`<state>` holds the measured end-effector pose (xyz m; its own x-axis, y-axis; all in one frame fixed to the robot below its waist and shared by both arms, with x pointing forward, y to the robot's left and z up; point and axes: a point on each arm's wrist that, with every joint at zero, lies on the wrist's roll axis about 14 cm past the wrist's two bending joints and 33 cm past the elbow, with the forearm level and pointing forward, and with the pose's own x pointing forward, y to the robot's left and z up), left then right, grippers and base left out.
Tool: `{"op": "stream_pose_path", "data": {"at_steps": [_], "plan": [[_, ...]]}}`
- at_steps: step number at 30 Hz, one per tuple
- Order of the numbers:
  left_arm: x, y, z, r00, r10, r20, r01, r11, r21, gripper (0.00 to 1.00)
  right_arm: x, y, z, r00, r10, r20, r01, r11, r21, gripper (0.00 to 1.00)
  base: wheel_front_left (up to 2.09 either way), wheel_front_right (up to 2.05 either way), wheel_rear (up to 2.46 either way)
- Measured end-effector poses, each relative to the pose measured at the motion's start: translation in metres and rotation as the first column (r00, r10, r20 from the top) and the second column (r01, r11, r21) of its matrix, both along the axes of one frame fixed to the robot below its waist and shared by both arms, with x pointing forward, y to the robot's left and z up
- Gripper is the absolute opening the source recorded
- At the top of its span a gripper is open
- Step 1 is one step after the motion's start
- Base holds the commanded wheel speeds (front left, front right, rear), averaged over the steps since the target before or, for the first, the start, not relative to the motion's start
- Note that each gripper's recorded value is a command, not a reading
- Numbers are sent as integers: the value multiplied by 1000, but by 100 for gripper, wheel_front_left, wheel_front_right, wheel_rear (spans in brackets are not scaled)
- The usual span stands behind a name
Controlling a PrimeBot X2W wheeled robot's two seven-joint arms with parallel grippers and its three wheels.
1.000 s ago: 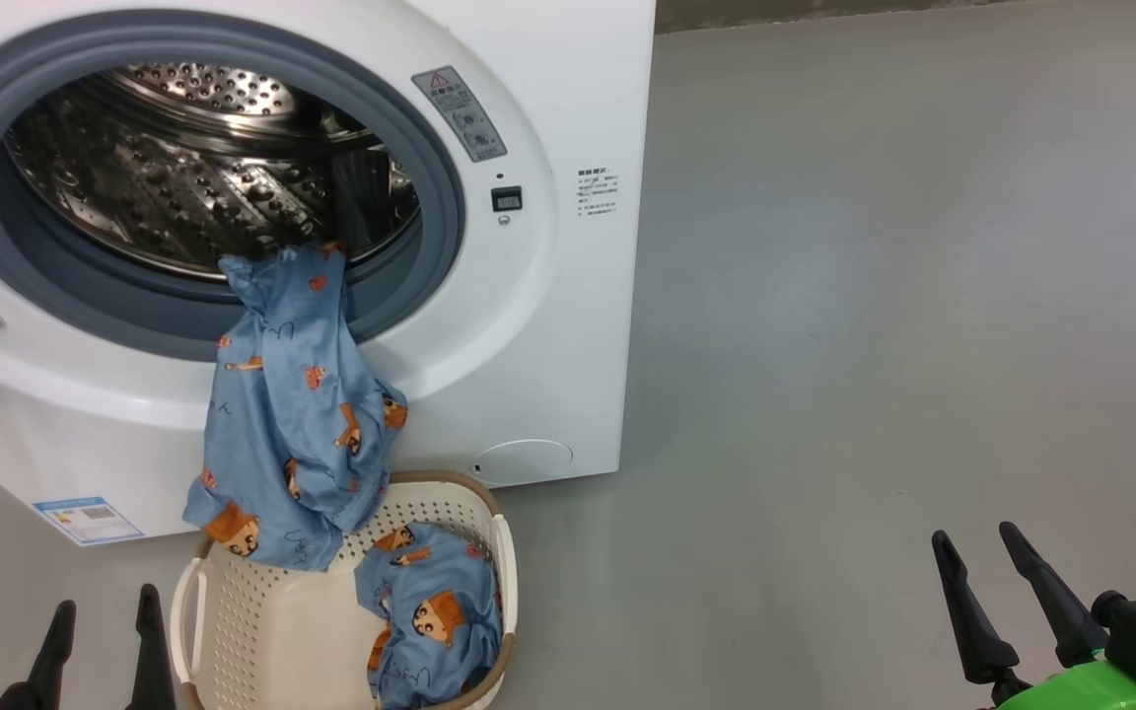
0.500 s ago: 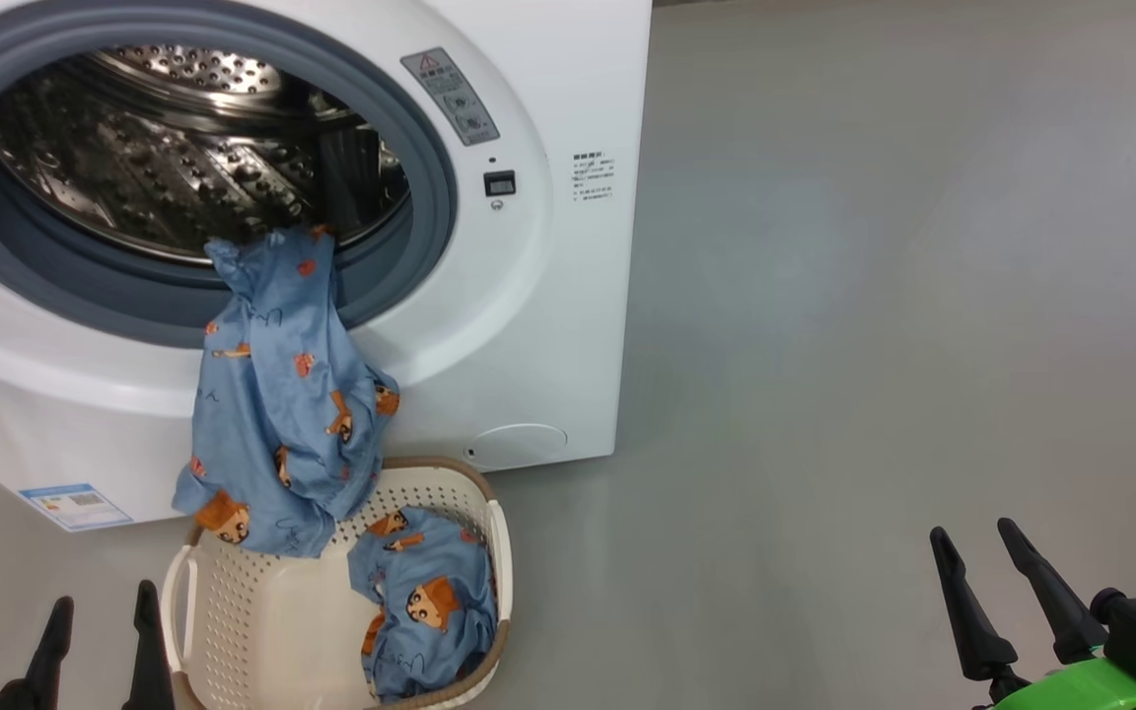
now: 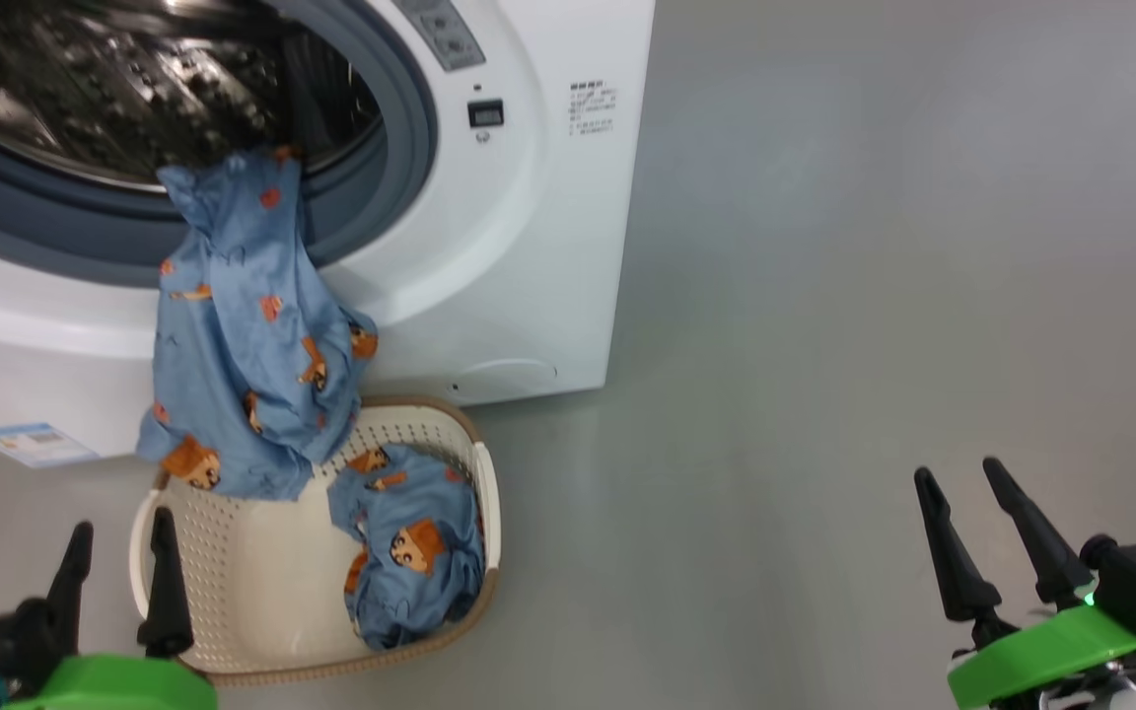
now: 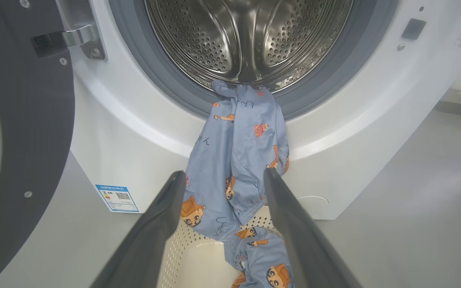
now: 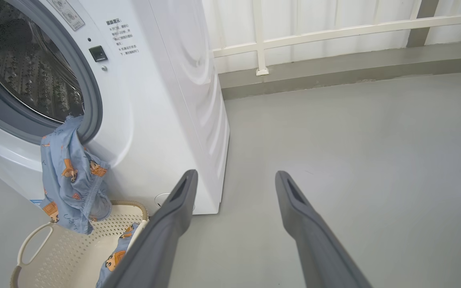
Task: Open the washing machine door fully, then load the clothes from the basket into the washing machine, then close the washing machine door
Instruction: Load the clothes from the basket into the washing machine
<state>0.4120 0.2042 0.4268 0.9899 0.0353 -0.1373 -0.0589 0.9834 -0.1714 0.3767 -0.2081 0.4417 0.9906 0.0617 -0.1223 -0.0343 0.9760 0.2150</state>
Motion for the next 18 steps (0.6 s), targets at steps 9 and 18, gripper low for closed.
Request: {"op": "stream_pose_path", "data": {"at_steps": [9,18], "plan": [[33,-10,-33,996,-36,-81,35,999,-15,100,27,4,-10,1000,12,-11,-12,1000,-11,100,0,0,0],[67,-28,-68,983,-97,-157,94,995,-25,100,47,10,-27,999,20,-40,-20,1000,0,100,0,0,0]]}}
